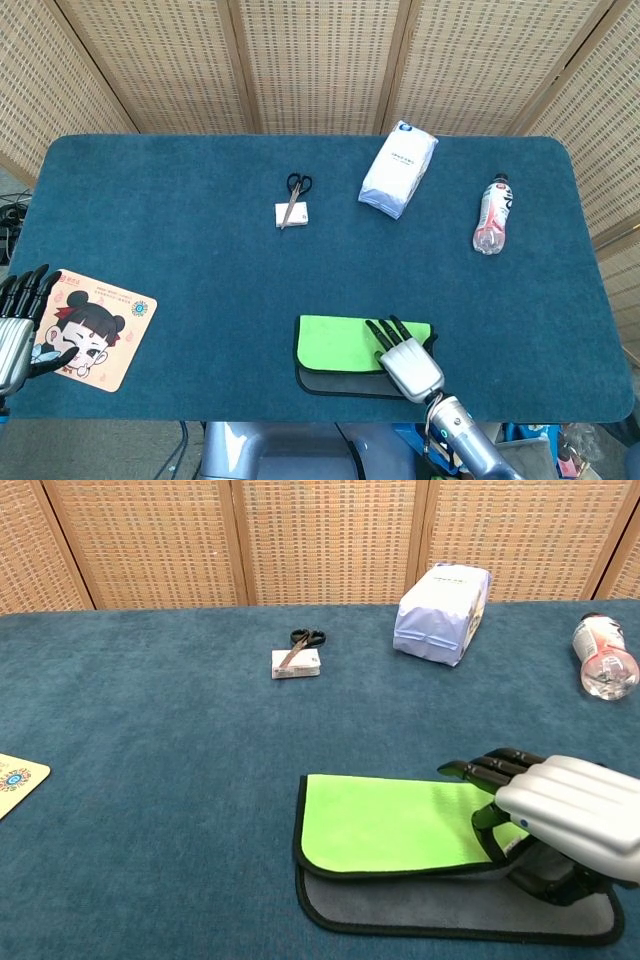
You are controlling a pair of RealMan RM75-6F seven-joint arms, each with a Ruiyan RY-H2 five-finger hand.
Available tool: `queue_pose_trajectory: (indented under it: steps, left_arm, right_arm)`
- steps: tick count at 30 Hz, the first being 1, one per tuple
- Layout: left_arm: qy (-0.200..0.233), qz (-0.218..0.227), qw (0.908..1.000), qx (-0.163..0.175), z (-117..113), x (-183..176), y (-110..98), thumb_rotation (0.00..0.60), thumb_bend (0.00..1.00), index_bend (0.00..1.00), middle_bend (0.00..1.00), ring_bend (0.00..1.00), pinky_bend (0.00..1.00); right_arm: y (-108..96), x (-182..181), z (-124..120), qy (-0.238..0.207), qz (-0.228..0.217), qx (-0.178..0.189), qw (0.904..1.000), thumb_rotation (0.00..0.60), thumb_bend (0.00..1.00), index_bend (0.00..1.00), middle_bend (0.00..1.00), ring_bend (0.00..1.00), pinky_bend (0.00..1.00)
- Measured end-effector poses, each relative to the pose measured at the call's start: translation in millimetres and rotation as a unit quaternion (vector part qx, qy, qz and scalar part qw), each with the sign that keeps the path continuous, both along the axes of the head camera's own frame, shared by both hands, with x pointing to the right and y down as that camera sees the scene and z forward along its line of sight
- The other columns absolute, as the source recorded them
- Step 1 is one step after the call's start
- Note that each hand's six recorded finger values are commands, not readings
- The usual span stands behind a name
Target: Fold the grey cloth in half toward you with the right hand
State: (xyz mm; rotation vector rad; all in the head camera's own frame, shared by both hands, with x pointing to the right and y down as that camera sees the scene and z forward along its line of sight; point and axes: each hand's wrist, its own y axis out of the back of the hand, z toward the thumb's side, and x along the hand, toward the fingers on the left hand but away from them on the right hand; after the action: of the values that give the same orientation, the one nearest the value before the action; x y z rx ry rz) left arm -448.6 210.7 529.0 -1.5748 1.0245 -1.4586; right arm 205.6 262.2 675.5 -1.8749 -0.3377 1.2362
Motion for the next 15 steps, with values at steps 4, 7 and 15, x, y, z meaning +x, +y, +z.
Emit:
queue_pose_trajectory:
  steps: [4,7,15]
  left_arm:
    - [0.000,0.000,1.0000,0.000,0.1,0.2,-0.1,0.600,0.15,0.00,0.00,0.00,0.00]
    - [0.000,0.000,1.0000,0.000,-0.1,0.3,0.1,0.600,0.15,0.00,0.00,0.00,0.00]
    - [0.001,0.000,1.0000,0.001,-0.9,0.1,0.4,0.600,0.15,0.00,0.00,0.00,0.00]
  right_arm:
    - [5.5,3.6,-2.7,-0.001,-0.007,-0.002,1.0000,0.600,0.55,0.61,0.00,0.00,0.00]
    - [9.8,4.7,-4.4,-0.002,-0.014,-0.003,0.9999,0.600,0.55,0.61,0.00,0.00,0.00]
    - [18.6,7.0,-8.4,-0.003,-0.024,-0.003,0.9997,0.600,0.55,0.61,0.00,0.00,0.00]
